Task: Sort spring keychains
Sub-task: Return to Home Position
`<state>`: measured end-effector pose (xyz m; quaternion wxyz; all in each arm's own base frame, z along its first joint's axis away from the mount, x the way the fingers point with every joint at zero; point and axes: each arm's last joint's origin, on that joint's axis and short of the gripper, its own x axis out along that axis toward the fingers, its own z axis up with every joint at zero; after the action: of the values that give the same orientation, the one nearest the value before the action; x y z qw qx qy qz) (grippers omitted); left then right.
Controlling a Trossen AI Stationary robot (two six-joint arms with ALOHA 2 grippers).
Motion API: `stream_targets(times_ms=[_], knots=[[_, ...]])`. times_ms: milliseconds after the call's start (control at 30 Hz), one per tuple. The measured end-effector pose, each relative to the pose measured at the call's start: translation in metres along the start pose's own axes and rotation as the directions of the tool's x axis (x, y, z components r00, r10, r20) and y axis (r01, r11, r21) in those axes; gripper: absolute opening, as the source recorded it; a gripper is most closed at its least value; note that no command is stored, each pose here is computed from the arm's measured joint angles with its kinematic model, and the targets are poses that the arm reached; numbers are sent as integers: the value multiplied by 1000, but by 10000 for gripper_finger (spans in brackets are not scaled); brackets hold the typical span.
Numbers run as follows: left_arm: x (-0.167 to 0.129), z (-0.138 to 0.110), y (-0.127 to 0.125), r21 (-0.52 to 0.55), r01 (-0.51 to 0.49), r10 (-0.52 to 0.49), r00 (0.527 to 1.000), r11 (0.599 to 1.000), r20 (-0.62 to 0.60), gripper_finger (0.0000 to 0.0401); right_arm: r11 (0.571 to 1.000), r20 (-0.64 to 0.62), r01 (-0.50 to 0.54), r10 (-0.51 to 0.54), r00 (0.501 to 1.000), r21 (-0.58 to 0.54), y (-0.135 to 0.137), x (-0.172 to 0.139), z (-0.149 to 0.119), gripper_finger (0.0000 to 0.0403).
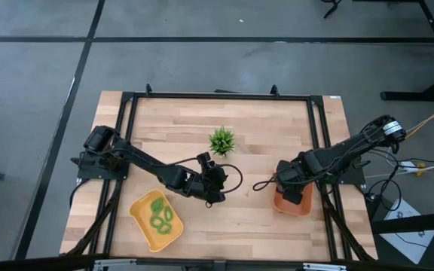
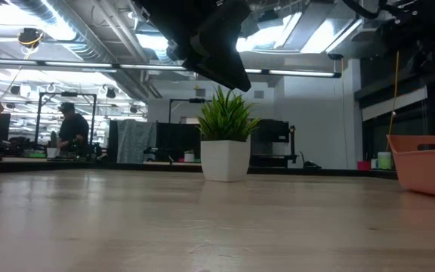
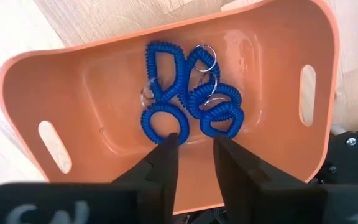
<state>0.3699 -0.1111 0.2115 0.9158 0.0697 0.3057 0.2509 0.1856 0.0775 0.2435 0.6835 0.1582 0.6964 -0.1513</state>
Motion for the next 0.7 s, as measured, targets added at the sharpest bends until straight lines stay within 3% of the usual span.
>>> stream_targets(times_ms=[267,533,700], knots=[[0,0,0,1,0,0,1000,1000,0,180,1000,0,0,0,1000,5,0,0,0,138],[0,0,0,3,3,-3,1000,1000,-1,180,996,8,-23,22,1000,90,2,0,1,137],[0,-1,-2,-5,78,-79,997,997,-26,180,994,50,-53,48,998,99,5,0,5,137]])
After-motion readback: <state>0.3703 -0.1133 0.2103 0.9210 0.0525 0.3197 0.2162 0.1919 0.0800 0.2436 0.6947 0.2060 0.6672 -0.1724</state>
